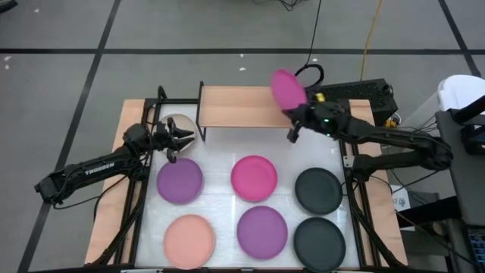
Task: Place and stack plates onto a shelf
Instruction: Put the top pink plate on the shelf, then stack the light gray plate on top of the pink plate on the shelf
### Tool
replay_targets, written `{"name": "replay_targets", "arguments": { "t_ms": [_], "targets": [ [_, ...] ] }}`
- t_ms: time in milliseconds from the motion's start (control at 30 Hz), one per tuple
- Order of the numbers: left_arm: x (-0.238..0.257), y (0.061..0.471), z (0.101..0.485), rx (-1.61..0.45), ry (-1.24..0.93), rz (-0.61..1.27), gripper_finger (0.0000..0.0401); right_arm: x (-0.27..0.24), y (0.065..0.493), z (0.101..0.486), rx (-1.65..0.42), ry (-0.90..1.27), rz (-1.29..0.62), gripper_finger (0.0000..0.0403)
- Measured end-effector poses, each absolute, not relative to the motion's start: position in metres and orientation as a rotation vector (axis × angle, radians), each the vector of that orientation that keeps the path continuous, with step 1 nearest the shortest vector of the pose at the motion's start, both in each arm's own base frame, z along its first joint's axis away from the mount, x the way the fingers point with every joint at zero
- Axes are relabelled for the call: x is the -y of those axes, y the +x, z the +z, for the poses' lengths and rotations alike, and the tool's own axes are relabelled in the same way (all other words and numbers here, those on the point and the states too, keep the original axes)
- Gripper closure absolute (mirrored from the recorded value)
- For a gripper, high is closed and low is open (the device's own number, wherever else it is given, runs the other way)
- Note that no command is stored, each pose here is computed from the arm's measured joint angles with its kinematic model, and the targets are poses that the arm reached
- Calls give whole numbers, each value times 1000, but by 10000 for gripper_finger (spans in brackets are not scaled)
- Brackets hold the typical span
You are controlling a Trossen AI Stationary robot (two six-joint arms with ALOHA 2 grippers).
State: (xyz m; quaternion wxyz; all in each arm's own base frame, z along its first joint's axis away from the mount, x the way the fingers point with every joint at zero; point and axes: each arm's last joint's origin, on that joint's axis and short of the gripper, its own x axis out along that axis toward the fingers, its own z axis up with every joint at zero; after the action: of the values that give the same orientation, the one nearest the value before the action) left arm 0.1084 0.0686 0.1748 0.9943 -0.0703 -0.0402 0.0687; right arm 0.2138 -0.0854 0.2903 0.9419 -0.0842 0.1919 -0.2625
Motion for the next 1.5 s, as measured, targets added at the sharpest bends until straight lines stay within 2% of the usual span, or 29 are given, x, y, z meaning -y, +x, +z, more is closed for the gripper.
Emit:
{"name": "replay_targets", "arguments": {
  "t_ms": [233, 567, 867, 1133, 1333, 1500],
  "targets": [
    [-69, 108, 175, 81, -140, 138, 272, 87, 255, 266, -536, -297, -399, 403],
    [-69, 108, 175, 81, -140, 138, 272, 91, 270, 238, -661, -306, -365, 400],
    [-69, 108, 175, 81, -141, 138, 272, 91, 271, 237, -649, -276, -371, 324],
    [-69, 108, 175, 81, -140, 137, 272, 83, 265, 261, -510, -292, -377, 265],
    [-69, 108, 175, 81, -141, 138, 272, 68, 244, 293, -347, -291, -303, 260],
    [-69, 108, 175, 81, -140, 138, 272, 51, 219, 303, -257, -280, -235, 267]
  ]
}}
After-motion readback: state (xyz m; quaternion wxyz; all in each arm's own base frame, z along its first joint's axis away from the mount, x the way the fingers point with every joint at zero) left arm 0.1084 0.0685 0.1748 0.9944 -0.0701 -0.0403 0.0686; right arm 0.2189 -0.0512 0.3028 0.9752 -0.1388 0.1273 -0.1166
